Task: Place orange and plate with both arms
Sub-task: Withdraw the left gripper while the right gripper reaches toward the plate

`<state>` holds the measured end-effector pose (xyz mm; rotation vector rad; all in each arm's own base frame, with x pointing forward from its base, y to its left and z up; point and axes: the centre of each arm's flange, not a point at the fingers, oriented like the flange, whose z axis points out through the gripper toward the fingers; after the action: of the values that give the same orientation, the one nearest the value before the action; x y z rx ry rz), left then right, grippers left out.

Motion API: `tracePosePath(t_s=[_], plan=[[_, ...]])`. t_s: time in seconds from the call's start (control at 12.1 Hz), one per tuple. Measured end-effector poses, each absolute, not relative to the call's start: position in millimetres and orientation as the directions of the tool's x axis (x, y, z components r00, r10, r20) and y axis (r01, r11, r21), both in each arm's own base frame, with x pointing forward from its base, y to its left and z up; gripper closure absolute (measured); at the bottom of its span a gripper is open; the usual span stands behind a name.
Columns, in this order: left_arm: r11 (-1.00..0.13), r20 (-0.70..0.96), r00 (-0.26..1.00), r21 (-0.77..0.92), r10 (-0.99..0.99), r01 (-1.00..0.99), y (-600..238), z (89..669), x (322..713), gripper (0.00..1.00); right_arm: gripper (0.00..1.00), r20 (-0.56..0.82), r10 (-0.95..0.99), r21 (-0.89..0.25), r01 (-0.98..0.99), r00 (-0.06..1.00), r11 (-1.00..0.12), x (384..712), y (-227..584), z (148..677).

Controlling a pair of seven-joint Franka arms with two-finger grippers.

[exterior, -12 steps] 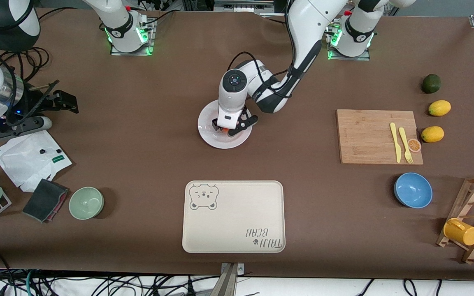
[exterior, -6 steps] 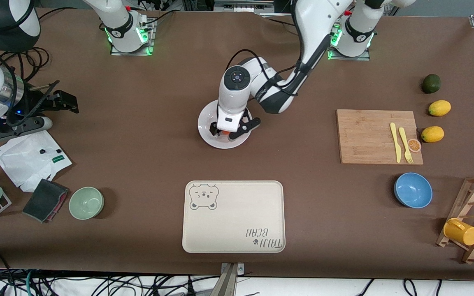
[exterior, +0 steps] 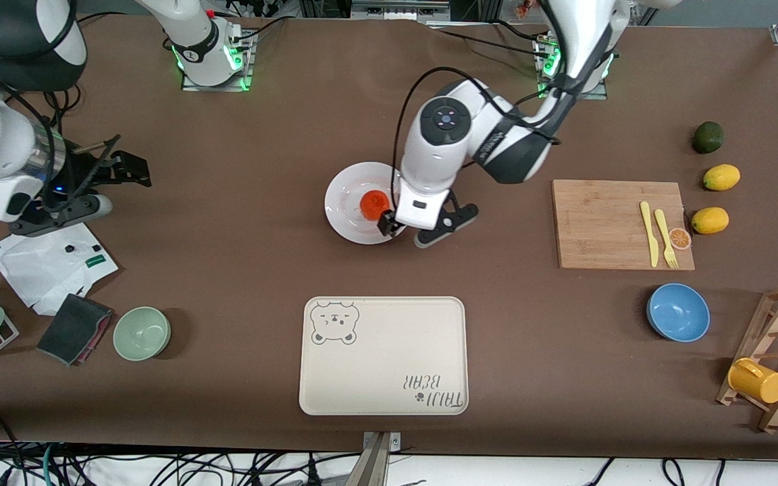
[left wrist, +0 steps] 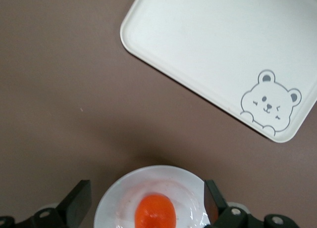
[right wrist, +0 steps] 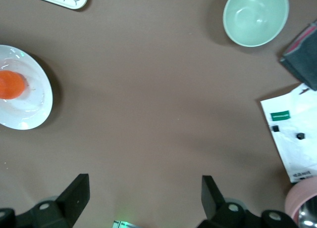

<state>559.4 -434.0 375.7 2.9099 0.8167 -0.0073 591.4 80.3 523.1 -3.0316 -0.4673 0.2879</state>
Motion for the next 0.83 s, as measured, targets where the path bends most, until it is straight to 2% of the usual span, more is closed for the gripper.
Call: tracePosePath(t_s=[0.41,0.58,0.83], plan=[[-0.936,0.003,0.94,0.089,0.341,0.339,-340,425,602,0.0,0.0,-0.167,0.292,-0.085,0.281,0.942,-0.956,587,100,505],[-0.96,0.011,0.963,0.077,0.269,0.267,-297,441,617,0.0,0.0,-0.142,0.294,-0.098,0.282,0.945,-0.954,574,106,478],[-0.989,-0.015,0.99,0.041,0.142,0.143,-235,456,629,0.0,0.0,-0.16,0.267,-0.213,0.23,0.95,-0.95,556,118,443]])
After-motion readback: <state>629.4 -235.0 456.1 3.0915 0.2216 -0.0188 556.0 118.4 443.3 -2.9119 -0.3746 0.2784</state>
